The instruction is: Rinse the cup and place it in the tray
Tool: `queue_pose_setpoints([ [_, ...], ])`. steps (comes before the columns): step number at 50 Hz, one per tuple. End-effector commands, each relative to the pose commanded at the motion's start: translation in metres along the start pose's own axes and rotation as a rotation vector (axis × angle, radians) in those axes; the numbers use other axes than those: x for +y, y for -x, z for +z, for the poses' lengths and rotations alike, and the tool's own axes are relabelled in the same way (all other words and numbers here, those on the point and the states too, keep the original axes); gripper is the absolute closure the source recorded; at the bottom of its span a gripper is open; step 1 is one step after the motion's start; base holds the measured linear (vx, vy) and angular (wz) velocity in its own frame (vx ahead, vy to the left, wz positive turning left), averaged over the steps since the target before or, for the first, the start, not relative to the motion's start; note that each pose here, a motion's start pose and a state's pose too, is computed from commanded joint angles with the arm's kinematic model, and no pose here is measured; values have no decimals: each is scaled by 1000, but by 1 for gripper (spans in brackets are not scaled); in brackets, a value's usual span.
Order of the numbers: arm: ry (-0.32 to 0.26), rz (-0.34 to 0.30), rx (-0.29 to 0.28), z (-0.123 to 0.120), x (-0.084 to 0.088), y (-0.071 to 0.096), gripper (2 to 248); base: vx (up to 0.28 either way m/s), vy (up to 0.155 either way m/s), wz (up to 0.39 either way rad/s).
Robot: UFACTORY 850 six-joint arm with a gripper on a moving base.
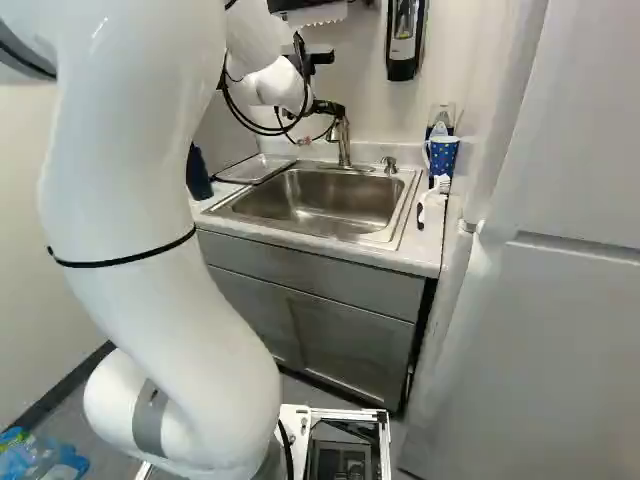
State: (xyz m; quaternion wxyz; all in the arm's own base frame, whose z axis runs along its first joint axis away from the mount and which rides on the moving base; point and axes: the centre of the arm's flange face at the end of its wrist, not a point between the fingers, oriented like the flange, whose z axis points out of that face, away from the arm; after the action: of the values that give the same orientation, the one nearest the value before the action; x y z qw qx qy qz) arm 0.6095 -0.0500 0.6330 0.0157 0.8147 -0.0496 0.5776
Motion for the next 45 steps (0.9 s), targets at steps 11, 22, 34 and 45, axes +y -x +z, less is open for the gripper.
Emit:
queue_pose_setpoints([
  [11,-1,0,4,13,-1,-4,3,0,0,0],
  [22,-3,-1,9,26,-2,-7,3,0,0,0],
  [34,-4,-1,34,37,-3,-12,3,0,0,0],
  [45,-5,-1,75,42,-4,-16,3,0,0,0],
])
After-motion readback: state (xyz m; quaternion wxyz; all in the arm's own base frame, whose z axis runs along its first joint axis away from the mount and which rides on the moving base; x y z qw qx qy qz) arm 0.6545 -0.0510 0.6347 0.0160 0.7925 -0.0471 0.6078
